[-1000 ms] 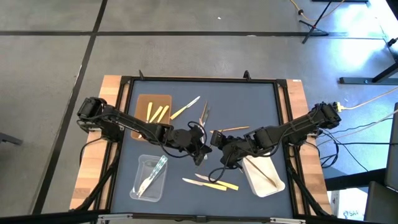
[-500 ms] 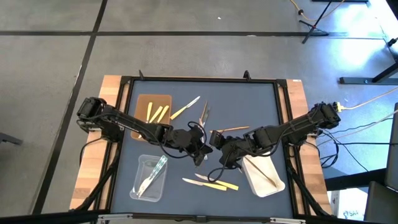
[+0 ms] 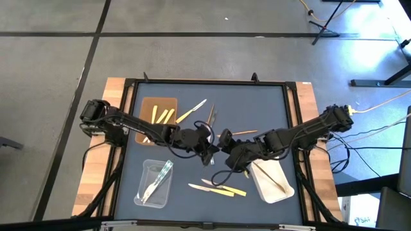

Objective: Sort silverware by color (type)
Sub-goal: Put the gold knife into the white bin

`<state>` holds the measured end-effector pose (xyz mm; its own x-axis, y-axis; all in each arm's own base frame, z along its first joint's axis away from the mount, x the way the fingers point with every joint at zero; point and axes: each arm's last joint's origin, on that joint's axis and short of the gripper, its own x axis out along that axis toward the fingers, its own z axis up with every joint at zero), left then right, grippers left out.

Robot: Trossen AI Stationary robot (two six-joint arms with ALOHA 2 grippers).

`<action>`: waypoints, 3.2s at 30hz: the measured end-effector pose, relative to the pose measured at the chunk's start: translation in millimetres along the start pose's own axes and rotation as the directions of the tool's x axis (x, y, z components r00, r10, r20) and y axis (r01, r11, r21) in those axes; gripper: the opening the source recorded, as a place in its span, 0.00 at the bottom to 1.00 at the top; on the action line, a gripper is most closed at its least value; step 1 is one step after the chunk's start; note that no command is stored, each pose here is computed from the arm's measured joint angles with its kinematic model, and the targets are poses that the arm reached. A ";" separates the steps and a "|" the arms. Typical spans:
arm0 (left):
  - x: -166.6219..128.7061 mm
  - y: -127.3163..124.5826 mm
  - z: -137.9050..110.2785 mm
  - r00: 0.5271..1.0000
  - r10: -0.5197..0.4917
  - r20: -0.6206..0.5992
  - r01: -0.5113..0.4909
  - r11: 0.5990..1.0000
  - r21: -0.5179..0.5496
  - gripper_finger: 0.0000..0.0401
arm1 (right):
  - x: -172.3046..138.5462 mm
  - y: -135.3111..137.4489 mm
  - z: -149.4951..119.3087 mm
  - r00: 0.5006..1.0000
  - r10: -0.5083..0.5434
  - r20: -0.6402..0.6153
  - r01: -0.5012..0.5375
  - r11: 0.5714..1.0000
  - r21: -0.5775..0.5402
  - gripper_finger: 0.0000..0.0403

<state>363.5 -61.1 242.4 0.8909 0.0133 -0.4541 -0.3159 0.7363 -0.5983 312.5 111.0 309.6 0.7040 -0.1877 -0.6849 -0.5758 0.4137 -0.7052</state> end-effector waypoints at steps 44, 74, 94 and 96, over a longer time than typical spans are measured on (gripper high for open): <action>-5.2 -16.7 24.4 0.929 -0.047 0.367 -0.078 0.945 0.317 0.04 | -86.2 -26.1 -71.1 0.943 -0.314 0.109 -0.033 0.236 0.971 0.33; -7.7 -23.5 25.2 0.914 -0.099 0.395 -0.071 0.916 0.394 0.04 | -76.0 -39.0 -58.1 0.895 -0.360 0.265 -0.118 0.382 0.917 0.27; -7.1 -22.2 25.3 0.914 -0.086 0.397 -0.080 0.920 0.385 0.13 | -72.5 -40.6 -54.8 0.887 -0.369 0.278 -0.108 0.419 0.902 0.01; -7.1 -22.2 25.2 0.914 -0.086 0.397 -0.080 0.920 0.383 0.15 | -72.3 -40.2 -54.8 0.888 -0.366 0.277 -0.109 0.418 0.902 0.01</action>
<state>372.4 -60.4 275.5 0.9708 0.2172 -0.1018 -0.2367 0.9358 -0.2611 262.0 59.2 377.4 0.9515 -0.0713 -0.2992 0.0575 0.9968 -0.0547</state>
